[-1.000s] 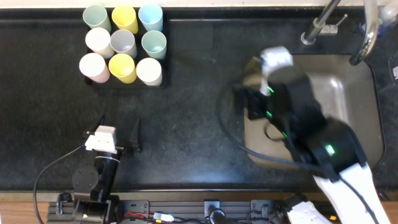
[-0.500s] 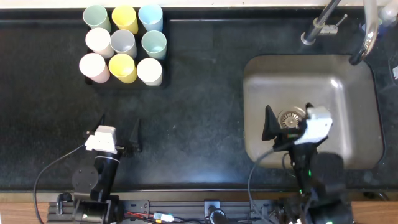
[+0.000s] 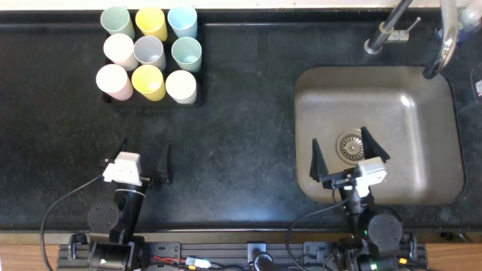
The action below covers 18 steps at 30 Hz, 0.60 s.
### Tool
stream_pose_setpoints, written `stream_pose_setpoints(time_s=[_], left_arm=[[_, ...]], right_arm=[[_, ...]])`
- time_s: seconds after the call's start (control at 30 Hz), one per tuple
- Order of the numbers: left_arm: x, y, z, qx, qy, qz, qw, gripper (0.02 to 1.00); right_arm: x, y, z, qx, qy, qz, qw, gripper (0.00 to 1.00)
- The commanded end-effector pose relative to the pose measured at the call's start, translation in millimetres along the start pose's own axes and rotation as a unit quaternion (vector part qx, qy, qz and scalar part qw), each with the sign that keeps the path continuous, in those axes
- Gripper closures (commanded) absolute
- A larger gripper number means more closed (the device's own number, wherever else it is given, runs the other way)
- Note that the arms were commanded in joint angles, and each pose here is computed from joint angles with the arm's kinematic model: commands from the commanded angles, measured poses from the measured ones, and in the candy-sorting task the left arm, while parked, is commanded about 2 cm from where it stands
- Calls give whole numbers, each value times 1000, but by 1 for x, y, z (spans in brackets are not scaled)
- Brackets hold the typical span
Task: Store Cups
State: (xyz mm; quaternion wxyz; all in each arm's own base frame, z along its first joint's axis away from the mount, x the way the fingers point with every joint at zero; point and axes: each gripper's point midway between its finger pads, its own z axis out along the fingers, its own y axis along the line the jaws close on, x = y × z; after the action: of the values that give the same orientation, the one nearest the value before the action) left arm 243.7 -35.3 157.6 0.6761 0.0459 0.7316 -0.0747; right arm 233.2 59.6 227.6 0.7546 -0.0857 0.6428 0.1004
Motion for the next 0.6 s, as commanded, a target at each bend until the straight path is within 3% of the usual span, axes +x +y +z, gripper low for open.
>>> stream_pose_setpoints(time_s=[0.03,0.2,0.6], left_arm=[[-1,-2,0,7,-2,13,1000,18],[-1,-2,0,7,-2,13,1000,18],[-1,-2,0,7,-2,13,1000,18]], right_arm=[[32,3,0,-11,36,-3,999,3],[56,-4,-3,8,85,-3,996,3],[56,-4,-3,8,85,-3,996,3]])
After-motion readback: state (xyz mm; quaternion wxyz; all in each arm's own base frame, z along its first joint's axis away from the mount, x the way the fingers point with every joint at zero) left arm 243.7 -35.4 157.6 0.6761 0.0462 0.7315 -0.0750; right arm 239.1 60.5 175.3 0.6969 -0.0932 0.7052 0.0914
